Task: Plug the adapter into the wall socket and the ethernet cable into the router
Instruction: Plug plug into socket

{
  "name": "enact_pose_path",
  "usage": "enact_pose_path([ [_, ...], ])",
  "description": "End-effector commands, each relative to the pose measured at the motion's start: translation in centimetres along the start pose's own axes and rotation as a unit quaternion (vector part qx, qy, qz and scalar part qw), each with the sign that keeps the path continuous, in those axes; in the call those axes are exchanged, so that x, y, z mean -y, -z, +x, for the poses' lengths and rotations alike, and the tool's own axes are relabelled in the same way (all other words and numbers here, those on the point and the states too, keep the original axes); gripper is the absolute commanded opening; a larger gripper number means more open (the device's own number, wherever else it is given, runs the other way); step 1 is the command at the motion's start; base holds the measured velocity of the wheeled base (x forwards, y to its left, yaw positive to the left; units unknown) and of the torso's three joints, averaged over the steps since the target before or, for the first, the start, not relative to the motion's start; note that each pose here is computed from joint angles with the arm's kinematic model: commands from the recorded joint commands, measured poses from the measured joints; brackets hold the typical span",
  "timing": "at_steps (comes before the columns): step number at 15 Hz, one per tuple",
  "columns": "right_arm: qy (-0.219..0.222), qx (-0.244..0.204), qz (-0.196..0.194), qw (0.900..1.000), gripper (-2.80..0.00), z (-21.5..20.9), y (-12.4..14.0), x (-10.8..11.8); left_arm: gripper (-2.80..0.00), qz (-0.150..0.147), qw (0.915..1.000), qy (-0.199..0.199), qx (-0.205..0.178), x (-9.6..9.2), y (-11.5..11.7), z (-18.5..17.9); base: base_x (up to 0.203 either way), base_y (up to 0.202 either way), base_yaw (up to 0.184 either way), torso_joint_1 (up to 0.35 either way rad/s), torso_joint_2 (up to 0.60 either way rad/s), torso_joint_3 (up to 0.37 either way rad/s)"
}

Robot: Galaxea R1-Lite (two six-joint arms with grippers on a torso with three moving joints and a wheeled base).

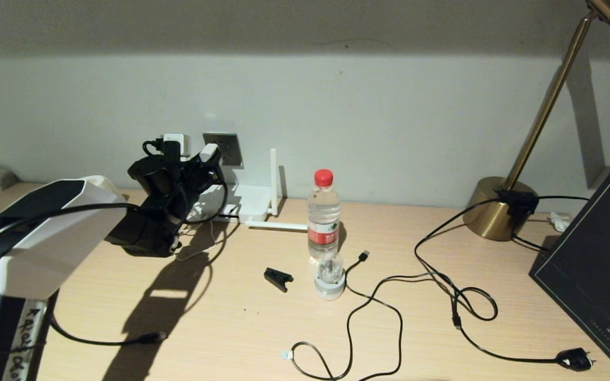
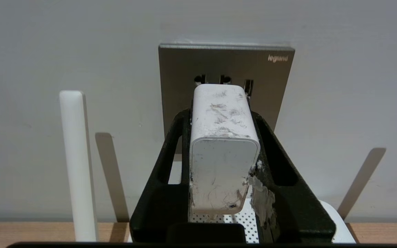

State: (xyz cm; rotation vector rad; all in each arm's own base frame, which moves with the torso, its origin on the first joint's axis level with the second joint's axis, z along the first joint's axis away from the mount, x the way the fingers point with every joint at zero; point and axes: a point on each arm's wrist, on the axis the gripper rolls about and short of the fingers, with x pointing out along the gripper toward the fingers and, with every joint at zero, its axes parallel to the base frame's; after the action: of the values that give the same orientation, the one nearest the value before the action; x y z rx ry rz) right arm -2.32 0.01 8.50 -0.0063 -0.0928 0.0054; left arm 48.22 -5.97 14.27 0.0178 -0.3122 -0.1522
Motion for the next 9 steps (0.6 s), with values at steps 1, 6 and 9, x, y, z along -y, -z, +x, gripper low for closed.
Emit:
enact_pose_path([
  [1,0.000,-0.017,0.000,1.000,-2.80,0.19,0.99,-0.01,-2.80,-0.004,1.0000,0.000,0.000,-0.01,0.15,-0.01,0.000,0.000,0.000,0.000,0.00,0.000],
  [6,0.000,-0.018,0.000,1.000,-2.80,0.20,0.99,-0.01,-2.80,-0.006,1.0000,0.001,-0.006,0.06,0.25,0.01,0.000,0.000,0.000,0.000,0.00,0.000],
  [9,0.000,-0.018,0.000,1.000,-2.80,0.20,0.99,-0.01,-2.80,-0.006,1.0000,0.000,0.004,0.03,0.19,0.45,0.000,0.000,0.000,0.000,0.00,0.000],
])
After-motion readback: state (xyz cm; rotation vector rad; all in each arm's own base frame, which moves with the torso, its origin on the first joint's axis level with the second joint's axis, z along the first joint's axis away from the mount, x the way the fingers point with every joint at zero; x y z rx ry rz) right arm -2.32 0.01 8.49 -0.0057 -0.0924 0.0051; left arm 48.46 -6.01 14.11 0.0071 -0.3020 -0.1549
